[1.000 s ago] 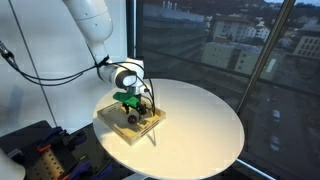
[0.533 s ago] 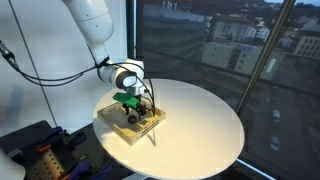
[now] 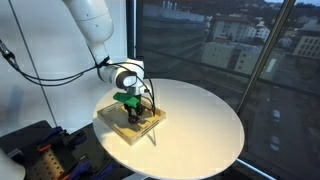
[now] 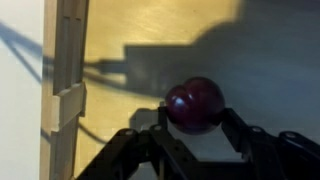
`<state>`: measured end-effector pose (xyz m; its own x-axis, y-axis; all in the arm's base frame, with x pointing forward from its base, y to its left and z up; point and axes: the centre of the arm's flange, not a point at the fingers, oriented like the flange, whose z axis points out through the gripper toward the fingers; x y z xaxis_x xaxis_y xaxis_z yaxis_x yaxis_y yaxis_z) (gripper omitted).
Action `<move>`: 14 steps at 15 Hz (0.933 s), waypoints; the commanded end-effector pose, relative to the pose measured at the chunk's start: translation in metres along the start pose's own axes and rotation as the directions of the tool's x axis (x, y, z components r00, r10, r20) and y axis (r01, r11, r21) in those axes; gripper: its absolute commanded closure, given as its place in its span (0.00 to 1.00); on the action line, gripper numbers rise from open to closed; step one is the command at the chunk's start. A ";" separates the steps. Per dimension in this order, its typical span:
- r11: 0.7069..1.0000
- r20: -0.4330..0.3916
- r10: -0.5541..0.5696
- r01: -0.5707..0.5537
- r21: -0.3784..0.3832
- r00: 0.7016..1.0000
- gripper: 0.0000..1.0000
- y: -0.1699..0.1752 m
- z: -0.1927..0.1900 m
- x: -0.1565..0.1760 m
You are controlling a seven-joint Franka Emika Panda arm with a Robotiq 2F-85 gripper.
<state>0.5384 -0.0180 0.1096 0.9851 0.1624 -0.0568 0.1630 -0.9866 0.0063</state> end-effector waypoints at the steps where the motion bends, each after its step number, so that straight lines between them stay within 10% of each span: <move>1: 1.000 -0.010 0.008 -0.008 -0.020 1.000 0.67 -0.001 0.000 0.004; 14: 1.000 -0.014 0.006 -0.006 -0.024 1.000 0.67 0.000 -0.022 0.006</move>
<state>0.5422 -0.0179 0.1142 0.9855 0.1633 -0.0462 0.1639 -0.9864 0.0085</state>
